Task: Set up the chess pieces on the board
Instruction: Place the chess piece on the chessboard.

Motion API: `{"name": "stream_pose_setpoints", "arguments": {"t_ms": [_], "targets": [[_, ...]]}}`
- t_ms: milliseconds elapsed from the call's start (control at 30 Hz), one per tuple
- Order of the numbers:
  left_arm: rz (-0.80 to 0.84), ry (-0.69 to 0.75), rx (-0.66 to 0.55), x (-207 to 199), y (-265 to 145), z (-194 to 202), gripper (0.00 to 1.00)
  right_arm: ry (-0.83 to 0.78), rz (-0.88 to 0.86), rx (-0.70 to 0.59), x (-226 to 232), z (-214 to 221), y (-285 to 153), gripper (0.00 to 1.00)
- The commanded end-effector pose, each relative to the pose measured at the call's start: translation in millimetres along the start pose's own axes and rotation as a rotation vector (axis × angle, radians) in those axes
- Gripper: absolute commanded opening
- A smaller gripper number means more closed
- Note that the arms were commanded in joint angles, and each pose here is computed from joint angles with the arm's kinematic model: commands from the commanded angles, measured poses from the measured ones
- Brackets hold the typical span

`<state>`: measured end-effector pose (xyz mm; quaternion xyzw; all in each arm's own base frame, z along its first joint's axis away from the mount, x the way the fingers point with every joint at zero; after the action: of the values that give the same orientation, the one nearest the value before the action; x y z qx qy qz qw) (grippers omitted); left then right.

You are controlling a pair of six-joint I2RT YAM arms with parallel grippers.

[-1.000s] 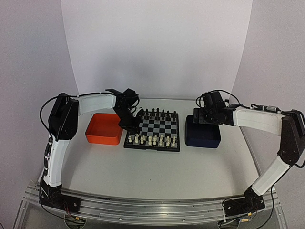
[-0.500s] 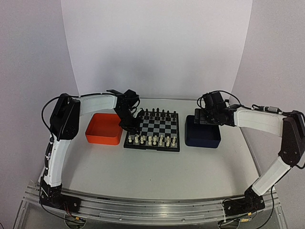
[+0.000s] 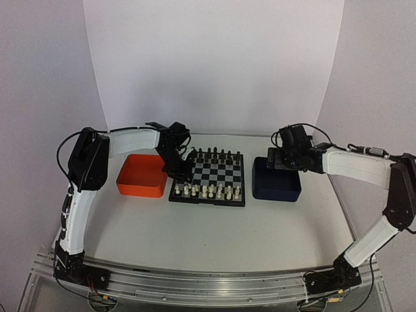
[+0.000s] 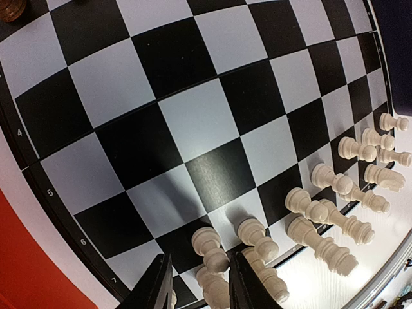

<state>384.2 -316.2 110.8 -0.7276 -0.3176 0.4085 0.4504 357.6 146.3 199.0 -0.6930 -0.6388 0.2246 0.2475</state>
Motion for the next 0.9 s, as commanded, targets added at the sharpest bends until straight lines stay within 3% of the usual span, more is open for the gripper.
{"name": "stream_pose_setpoints", "arguments": {"t_ms": [0,100,167,233,267,300,333,467,600,867], "targets": [[0.013,0.027,-0.068,-12,-26,-13,0.32,0.042,0.008,-0.043,-7,-9,-11,0.98],[0.019,0.035,-0.124,-17,-41,-22,0.41,0.038,-0.009,-0.040,-6,-10,-13,0.98],[0.023,0.044,-0.186,-23,-58,-32,0.52,0.037,-0.020,-0.033,-5,-10,-14,0.98],[0.017,0.047,-0.262,-28,-78,-43,0.68,0.037,-0.026,-0.023,-6,-9,-15,0.98],[0.003,0.047,-0.318,-31,-96,-49,0.88,0.040,-0.027,-0.014,-7,-9,-15,0.98],[-0.006,0.047,-0.354,-33,-107,-53,0.97,0.040,-0.026,0.001,-8,-8,-14,0.98],[-0.016,0.053,-0.407,-35,-125,-58,0.99,0.045,-0.028,0.025,-10,-6,-13,0.98],[-0.110,0.041,-0.660,-35,-192,-68,1.00,0.073,-0.042,0.183,-17,0,1,0.98],[-0.145,-0.029,-0.880,-9,-236,-73,1.00,0.088,-0.056,0.337,-20,5,18,0.98],[-0.152,-0.051,-1.107,40,-252,-73,1.00,-0.051,-0.264,0.545,-10,10,50,0.97]]}}
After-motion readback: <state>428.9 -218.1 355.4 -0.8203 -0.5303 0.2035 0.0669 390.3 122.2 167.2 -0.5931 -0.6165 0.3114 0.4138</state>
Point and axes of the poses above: each gripper's point midway between its finger pads, its own y axis out along the fingers, its own x axis along the line the jaws close on, z = x × y, the point moved 6 cm from there along -y, back along the fingers
